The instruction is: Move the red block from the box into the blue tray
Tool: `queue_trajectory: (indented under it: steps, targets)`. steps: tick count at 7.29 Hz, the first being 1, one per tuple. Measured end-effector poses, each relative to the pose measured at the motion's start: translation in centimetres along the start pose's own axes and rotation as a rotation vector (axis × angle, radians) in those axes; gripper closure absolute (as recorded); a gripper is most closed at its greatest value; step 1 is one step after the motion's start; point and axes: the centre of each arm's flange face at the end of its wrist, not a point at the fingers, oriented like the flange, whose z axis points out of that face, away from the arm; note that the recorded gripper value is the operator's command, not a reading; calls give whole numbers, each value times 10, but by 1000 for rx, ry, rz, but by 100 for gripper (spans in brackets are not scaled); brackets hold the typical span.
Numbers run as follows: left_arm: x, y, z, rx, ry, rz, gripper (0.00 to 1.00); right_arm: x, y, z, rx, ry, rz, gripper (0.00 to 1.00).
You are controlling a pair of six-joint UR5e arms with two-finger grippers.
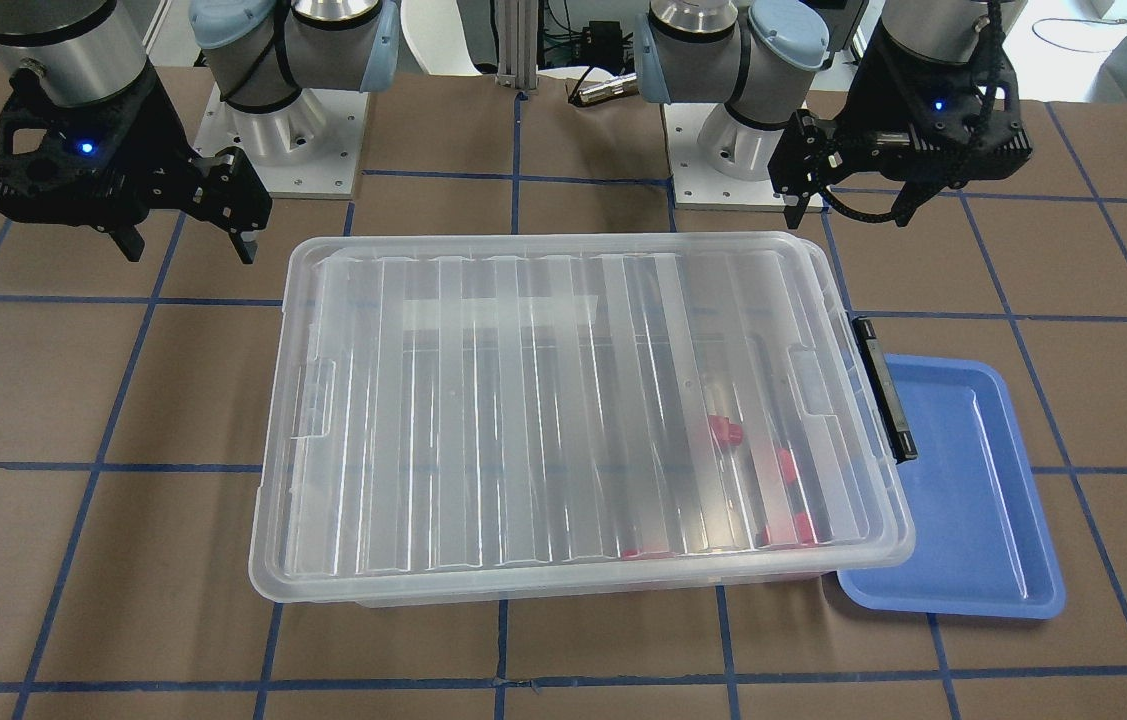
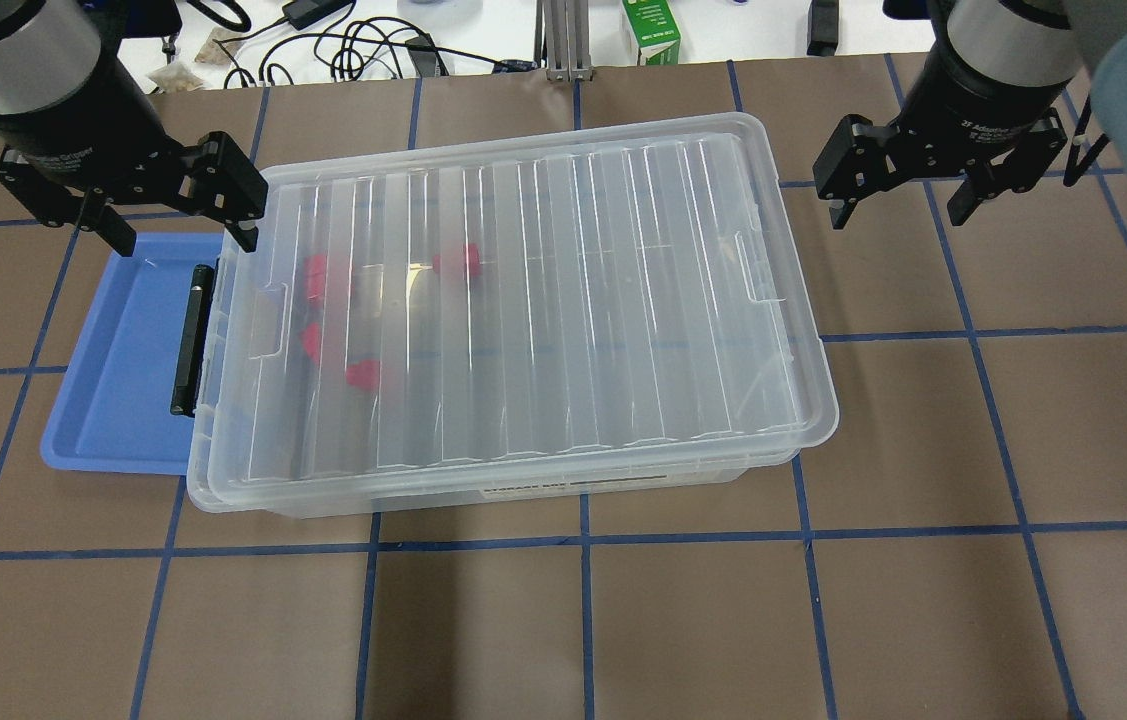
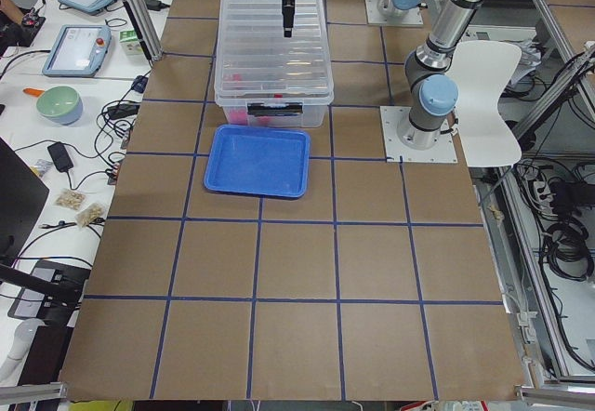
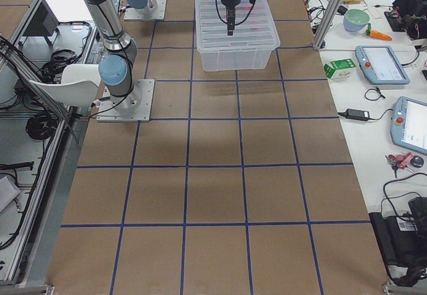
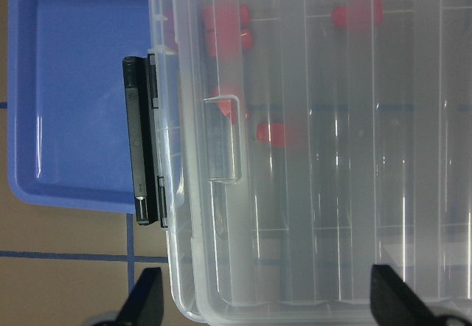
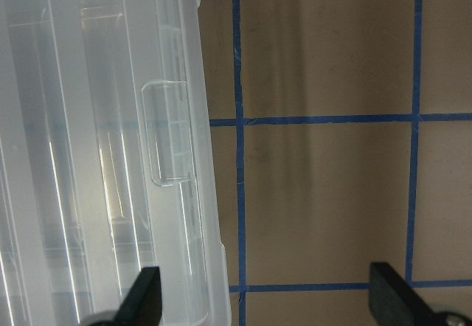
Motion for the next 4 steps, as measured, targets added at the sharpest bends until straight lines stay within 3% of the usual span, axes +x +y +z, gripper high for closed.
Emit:
queue_trajectory:
  steps: [4]
  targets:
    - [0, 1, 0, 1, -1, 0, 0, 0, 1, 1, -4, -3, -3, 0]
